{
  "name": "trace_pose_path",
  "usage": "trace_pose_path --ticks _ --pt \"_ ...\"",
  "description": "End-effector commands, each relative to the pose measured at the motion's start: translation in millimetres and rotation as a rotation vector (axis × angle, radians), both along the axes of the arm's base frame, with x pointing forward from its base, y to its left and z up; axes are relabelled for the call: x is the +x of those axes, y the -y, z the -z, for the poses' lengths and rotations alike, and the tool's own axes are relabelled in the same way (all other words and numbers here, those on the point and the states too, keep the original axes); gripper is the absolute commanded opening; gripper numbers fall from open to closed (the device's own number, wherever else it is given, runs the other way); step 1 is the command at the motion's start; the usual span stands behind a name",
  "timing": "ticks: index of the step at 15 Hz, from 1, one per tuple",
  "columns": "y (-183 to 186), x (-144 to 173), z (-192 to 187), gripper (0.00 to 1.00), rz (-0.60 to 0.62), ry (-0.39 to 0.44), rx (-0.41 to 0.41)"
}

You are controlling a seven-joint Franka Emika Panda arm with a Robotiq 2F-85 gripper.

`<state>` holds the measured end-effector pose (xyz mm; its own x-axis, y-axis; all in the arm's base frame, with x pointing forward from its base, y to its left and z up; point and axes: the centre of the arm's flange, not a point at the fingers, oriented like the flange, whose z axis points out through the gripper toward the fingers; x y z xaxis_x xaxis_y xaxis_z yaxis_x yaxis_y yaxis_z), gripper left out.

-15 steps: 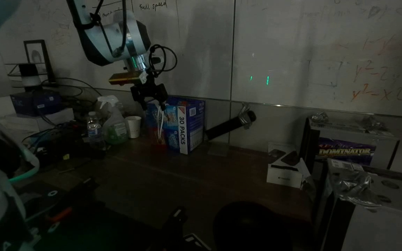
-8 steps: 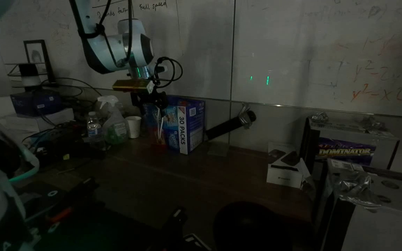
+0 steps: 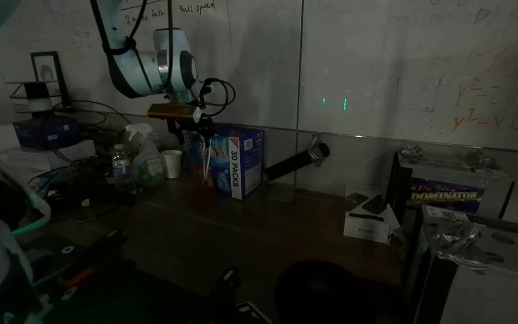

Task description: Put the white ropes in the blue box

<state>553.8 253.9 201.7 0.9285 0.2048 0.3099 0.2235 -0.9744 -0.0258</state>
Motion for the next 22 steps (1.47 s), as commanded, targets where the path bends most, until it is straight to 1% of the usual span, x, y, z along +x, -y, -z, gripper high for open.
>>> trace_pose_path --ticks 1,3,9,22 --pt "-5.4 19.5 3.2 1.0 -0.036 0.063 0.012" --pt "-2.5 27.4 5.8 1.0 -0.049 0.078 -0.008" --pt "7.0 47.0 12.7 1.0 -0.068 0.1 -0.021" --pt "8.6 48.4 18.8 1.0 -0.081 0.092 -0.04"
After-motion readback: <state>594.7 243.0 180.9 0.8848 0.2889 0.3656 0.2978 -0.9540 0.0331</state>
